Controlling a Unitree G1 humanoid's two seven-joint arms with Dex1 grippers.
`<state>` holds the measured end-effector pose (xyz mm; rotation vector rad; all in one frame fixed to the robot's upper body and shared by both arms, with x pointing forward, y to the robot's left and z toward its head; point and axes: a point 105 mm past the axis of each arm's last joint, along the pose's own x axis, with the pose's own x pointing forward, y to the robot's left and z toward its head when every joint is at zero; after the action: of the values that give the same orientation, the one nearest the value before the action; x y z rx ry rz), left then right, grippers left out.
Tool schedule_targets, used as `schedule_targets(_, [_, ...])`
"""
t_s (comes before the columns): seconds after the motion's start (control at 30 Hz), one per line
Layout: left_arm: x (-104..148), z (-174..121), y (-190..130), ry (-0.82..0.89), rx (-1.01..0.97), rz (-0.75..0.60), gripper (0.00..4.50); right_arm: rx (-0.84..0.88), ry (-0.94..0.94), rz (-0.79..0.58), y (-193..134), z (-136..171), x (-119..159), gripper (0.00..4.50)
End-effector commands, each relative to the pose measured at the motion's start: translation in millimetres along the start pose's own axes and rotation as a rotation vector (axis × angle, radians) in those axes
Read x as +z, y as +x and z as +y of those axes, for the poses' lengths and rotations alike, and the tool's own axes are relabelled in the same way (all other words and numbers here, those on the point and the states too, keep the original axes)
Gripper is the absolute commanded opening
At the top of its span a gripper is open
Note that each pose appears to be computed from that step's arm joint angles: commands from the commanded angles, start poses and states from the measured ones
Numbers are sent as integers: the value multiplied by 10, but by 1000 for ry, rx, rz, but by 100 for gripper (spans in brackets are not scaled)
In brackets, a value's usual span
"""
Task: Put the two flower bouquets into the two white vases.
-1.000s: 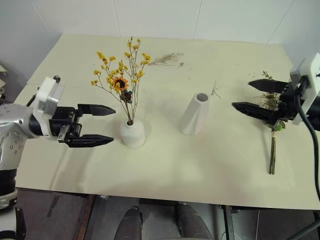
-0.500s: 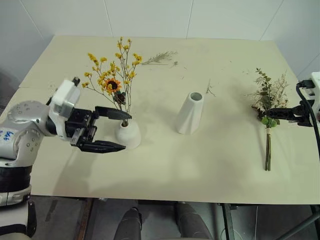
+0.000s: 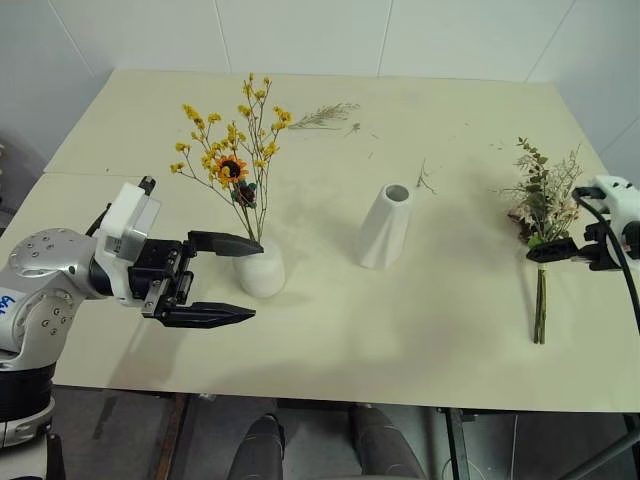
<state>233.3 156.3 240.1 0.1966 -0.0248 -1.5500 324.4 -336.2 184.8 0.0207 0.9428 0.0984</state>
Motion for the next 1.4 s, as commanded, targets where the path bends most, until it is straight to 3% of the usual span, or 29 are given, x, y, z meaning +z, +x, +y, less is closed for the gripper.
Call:
schedule_targets(0.03, [101, -57, -14, 42, 6, -4, 448, -14, 2, 16, -35, -31, -24, 450])
schedule_targets(0.2, [109, -69, 4, 47, 12, -10, 448, 38, -2, 96, 40, 109, -182, 450])
schedule_targets(0.23, [113, -66, 4, 48, 13, -11, 450, 42, -9, 106, 50, 130, -203, 432])
schedule_targets(0.33, [116, -57, 10, 52, 12, -12, 450, 53, -5, 128, 111, 166, -264, 360])
schedule_targets(0.67, [128, -26, 16, 63, 4, -8, 450, 56, 0, 140, 231, 151, -347, 21])
schedule_targets(0.7, [131, -22, 16, 65, 4, -8, 450, 53, 0, 138, 235, 142, -350, 1])
schedule_targets(0.8, [131, -6, 16, 69, 4, -7, 450, 49, -4, 115, 249, 125, -333, 1])
schedule_targets(0.93, [124, 25, 5, 77, 10, -5, 450, 137, -97, -118, 196, 231, -37, 1])
schedule_targets(1.1, [116, 123, -76, 84, 59, -2, 450, 336, -233, -747, -346, 699, 655, 1])
schedule_targets(1.27, [92, 227, -154, 84, 97, -1, 450, 392, -252, -1143, -785, 1045, 904, 1])
schedule_targets(1.4, [88, 296, -175, 91, 113, -3, 450, 529, -245, -1334, -1121, 1345, 995, 1])
